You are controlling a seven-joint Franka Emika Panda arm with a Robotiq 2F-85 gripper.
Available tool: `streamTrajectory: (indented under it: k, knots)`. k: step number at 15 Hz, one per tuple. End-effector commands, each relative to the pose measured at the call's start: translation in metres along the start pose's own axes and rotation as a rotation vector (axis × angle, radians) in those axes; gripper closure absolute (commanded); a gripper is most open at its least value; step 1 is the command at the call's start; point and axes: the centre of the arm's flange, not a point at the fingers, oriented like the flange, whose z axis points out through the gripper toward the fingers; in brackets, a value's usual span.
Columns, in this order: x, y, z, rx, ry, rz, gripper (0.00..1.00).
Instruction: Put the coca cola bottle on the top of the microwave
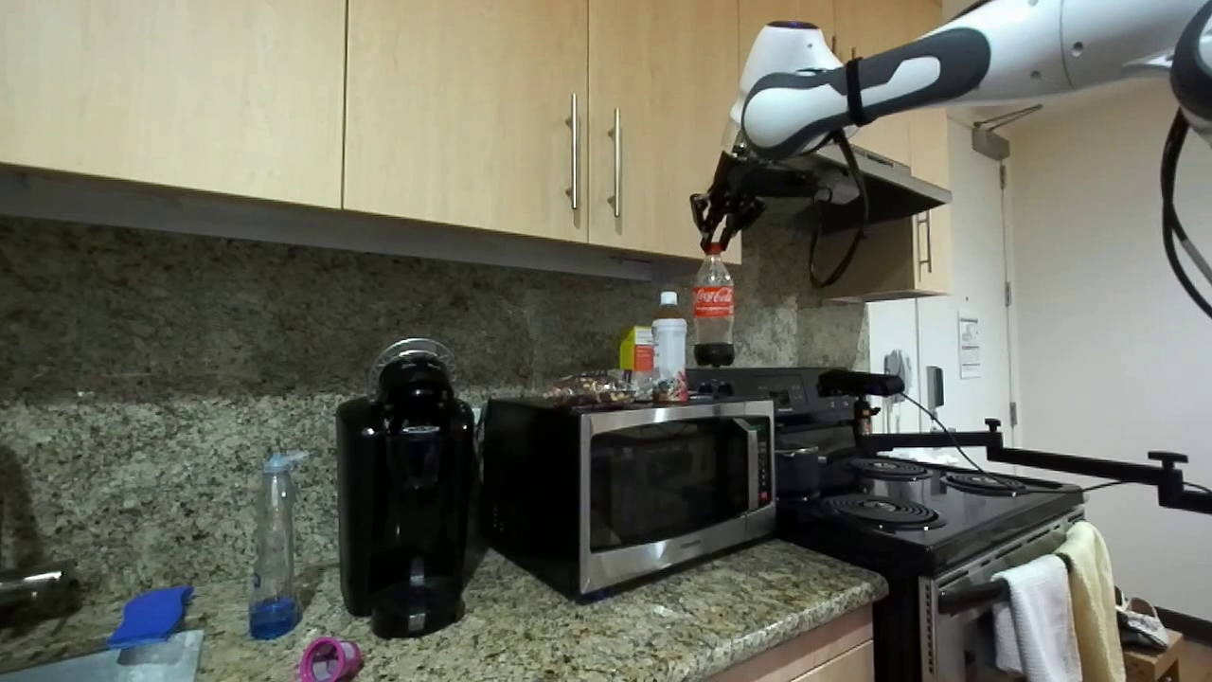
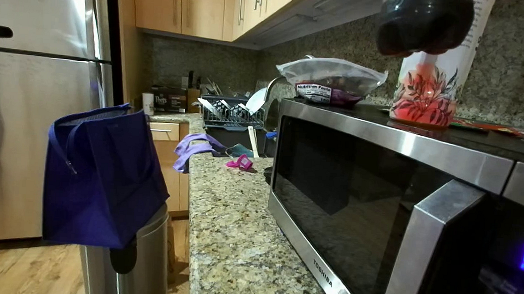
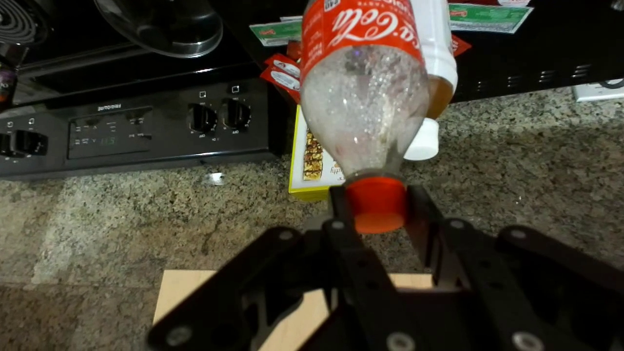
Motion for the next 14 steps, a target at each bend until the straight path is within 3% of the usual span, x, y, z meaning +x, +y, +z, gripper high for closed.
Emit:
streamTrajectory:
  k: [1, 6, 12, 14]
  knots:
    - [0.022, -0.002, 0.019, -0.033, 0.014, 0.023, 0.85]
    - [0.03, 0.012, 0.036, -0.08, -0.028, 0.07, 0.85]
    - [0.046, 0.009, 0.055, -0.081, 0.035, 0.052, 0.85]
    - [0.05, 0.003, 0.065, -0.076, 0.011, 0.038, 0.85]
